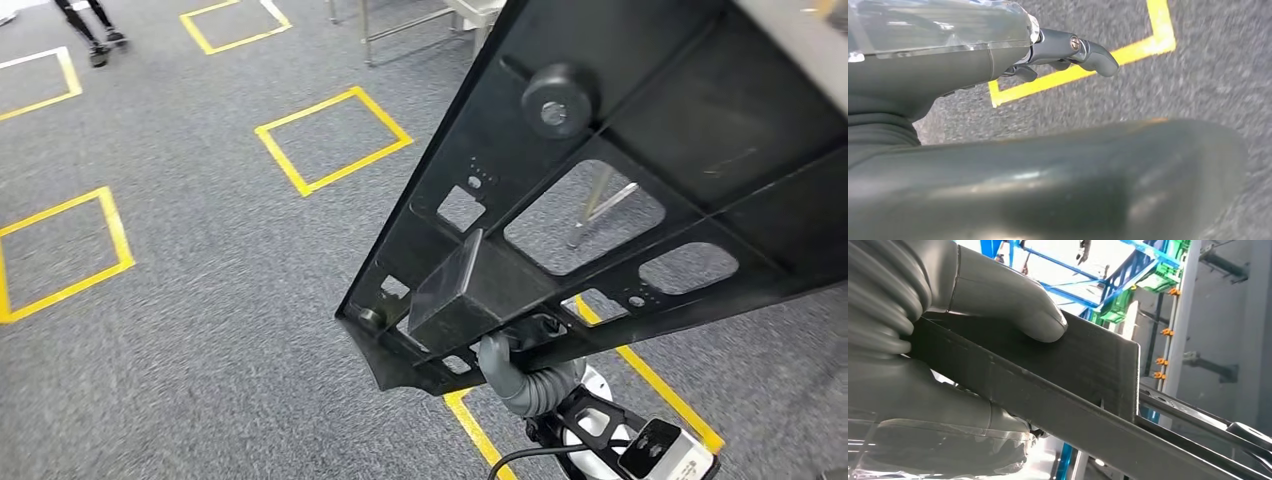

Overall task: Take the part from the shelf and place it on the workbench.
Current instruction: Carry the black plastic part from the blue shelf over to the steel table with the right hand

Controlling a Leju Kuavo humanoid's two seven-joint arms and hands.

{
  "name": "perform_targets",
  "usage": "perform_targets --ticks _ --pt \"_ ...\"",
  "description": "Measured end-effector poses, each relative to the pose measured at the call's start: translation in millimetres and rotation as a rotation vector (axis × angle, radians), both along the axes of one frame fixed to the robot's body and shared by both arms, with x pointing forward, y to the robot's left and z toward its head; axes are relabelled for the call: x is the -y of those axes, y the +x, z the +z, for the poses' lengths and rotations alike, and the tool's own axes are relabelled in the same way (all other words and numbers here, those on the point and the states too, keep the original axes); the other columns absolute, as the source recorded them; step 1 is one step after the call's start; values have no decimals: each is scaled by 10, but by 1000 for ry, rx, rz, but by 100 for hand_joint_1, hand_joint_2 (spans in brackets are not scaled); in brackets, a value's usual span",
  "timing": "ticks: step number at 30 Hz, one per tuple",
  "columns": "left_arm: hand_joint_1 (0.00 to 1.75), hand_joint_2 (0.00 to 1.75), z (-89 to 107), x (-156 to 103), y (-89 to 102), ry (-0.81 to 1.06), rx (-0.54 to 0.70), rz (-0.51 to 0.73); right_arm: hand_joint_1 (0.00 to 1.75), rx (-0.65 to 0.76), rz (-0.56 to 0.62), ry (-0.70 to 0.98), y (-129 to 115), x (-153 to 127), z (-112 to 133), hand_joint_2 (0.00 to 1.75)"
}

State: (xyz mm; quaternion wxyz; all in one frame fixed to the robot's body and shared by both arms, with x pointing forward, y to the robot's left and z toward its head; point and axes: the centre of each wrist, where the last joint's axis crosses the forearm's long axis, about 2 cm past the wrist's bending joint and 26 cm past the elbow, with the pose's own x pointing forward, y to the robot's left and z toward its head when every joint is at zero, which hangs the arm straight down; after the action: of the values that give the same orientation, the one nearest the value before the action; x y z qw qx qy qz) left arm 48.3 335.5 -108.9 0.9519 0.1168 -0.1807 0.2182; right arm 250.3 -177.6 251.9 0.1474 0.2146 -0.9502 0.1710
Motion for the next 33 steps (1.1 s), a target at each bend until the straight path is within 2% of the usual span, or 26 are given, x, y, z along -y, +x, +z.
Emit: perform_targets --ticks 7,19,33 --pt "0 0 15 -151 5 22 -13 9 175 -11 -5 1 -18 -1 -31 175" --pt "0 0 5 -68 0 -15 17 4 175 -36 25 -23 -10 -21 -94 175" --pt "0 0 -1 -22 -18 -20 -9 -10 175 8 77 -27 56 -42 48 175"
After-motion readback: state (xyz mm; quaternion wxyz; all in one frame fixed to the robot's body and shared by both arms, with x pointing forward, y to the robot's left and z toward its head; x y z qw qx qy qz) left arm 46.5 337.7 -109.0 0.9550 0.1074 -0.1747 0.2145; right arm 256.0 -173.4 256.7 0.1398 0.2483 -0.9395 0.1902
